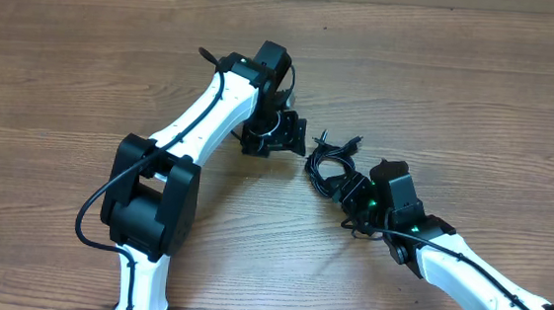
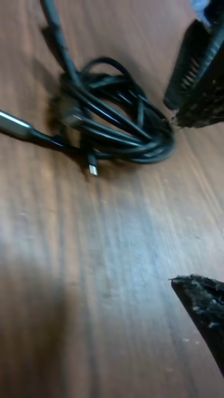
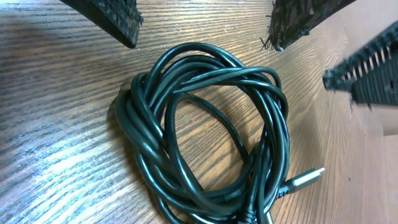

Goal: Untangle cables

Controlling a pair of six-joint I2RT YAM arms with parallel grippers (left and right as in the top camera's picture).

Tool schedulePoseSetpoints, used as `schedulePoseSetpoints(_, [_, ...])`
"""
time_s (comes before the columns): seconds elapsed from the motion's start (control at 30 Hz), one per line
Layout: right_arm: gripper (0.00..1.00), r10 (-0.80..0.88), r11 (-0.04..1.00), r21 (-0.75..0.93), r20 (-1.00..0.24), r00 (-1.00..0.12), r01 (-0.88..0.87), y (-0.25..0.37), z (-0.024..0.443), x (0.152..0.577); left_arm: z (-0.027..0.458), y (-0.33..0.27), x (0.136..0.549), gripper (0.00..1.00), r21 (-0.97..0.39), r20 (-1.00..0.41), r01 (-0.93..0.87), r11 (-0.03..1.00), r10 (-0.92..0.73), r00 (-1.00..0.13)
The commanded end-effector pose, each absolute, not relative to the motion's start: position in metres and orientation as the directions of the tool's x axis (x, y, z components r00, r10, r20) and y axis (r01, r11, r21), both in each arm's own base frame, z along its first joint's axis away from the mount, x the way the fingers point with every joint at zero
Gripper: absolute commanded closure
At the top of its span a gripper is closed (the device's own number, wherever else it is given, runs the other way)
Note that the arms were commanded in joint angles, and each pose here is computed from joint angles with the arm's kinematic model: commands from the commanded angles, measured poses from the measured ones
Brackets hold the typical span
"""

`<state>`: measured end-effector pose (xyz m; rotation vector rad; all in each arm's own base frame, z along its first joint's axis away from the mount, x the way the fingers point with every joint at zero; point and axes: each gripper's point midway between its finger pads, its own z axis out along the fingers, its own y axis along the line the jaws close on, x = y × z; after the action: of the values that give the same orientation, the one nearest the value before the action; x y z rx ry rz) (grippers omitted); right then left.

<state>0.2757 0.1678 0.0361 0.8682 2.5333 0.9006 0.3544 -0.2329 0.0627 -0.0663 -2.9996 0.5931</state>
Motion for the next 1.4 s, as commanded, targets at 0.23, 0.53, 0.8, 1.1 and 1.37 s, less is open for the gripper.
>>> schedulePoseSetpoints(0.23, [0.32,0.642,0.605,0.675,-0.102,-0.76,0.422,0.169,0.045,0.28,0.047,-0.263,0.338,0.51,-0.328,0.062,0.07,0.942,0.095,-0.994])
schedulePoseSetpoints(0.53, [0.29,0.639,0.608,0.674,-0.101,-0.762,0.42,0.169,0.045,0.279,0.008,-0.263,0.336,0.55,-0.278,0.174,-0.117,0.953,-0.069,-0.982])
schedulePoseSetpoints(0.8, [0.28,0.632,0.601,0.685,-0.092,-0.769,0.412,0.172,0.047,0.279,-0.001,-0.261,0.332,0.6,-0.253,0.22,-0.182,0.95,-0.127,-0.967])
schedulePoseSetpoints(1.1, [0.27,0.638,0.609,0.672,-0.099,-0.764,0.421,0.169,0.045,0.278,-0.009,-0.261,0.328,0.84,-0.234,0.24,-0.191,0.953,-0.134,-0.961])
schedulePoseSetpoints(1.37, [0.27,0.636,0.607,0.674,-0.094,-0.766,0.421,0.17,0.045,0.278,-0.025,-0.242,0.328,0.96,-0.17,0.234,-0.138,0.976,-0.096,-0.967])
